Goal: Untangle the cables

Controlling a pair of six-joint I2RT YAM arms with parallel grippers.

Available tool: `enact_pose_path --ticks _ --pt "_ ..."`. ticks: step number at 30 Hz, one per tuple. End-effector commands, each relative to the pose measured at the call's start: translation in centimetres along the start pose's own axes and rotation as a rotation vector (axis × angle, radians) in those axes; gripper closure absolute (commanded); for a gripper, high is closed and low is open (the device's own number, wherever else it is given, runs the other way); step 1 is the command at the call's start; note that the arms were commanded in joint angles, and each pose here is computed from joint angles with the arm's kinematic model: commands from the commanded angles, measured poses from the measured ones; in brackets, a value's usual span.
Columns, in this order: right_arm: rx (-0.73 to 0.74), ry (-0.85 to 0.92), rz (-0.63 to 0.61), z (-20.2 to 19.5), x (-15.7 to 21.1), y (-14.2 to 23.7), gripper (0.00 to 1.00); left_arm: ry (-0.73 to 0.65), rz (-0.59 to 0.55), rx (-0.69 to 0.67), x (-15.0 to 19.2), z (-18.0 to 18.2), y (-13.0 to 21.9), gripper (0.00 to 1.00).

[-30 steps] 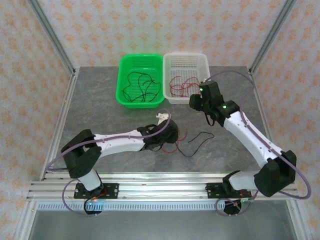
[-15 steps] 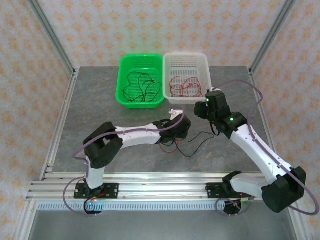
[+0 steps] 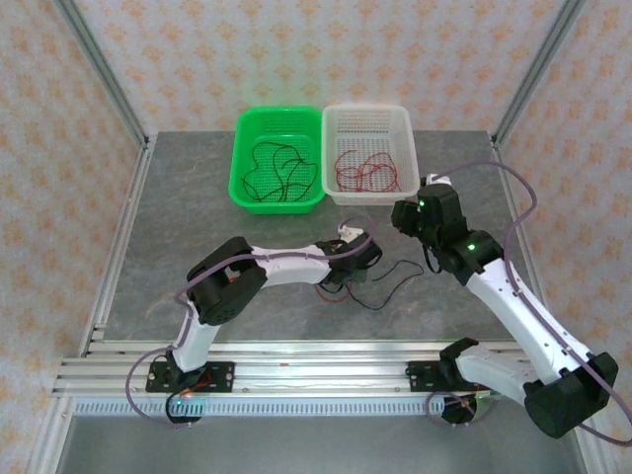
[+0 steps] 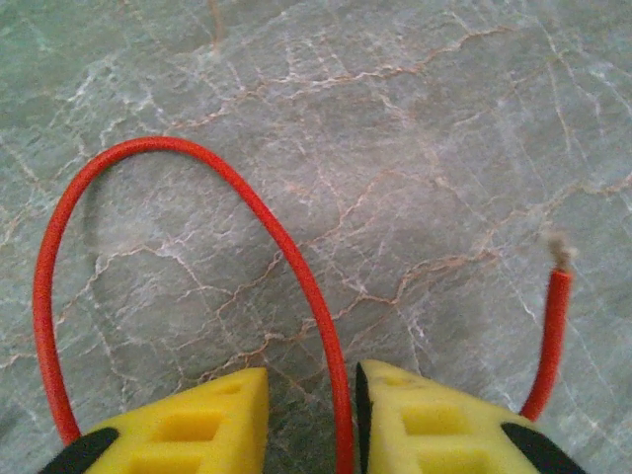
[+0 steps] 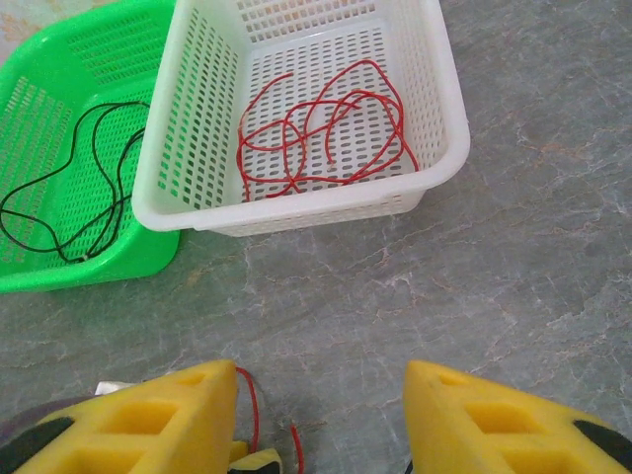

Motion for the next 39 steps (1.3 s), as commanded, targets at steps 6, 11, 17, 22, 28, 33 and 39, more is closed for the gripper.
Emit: enact_pose_path --ticks 6,11,17,22,28,33,39 --pt "0.036 -0.015 -0.009 -0.8 0.1 0.7 0.53 0.007 -0.074 -0.006 -1.4 -0.2 1.9 1.0" --pt "0.011 -0.028 0.003 -0.6 0.6 0.4 0.53 0.016 -0.136 0.055 -3.2 -1.1 5.1 1.0" --pt "-0.034 -0.056 0.025 -0.1 1.5 -0.4 0.53 0.029 -0.226 0.143 -6.0 -2.2 10.5 1.0" --pt "-0.055 -0.081 0.04 0.1 1.9 -1.0 0.53 0.032 -0.267 0.162 -7.2 -2.0 13.2 1.0" --pt "-0.116 -0.118 0.073 0.5 3.1 -1.7 0.53 0.023 -0.314 0.196 -8.9 -2.3 16.4 1.0" --pt "-0.112 -0.133 0.082 0.3 3.8 -1.8 0.53 0.007 -0.356 0.181 -10.3 -2.4 18.3 1.0" --pt "-0.089 -0.149 0.073 -0.5 4.1 -1.3 0.53 -0.042 -0.42 0.121 -13.4 -2.7 20.3 1.0"
Point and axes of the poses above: each hand's point on the last joint's axis, 136 mm out from that joint toward the fingers, its own y axis back along the fingers, its own z axis along the line the jaws close on, x = y × z, the point moved 4 cm from there along y, back along the fingers, and after that the axes turned 3 degrees about y, right-handed, at the moved point
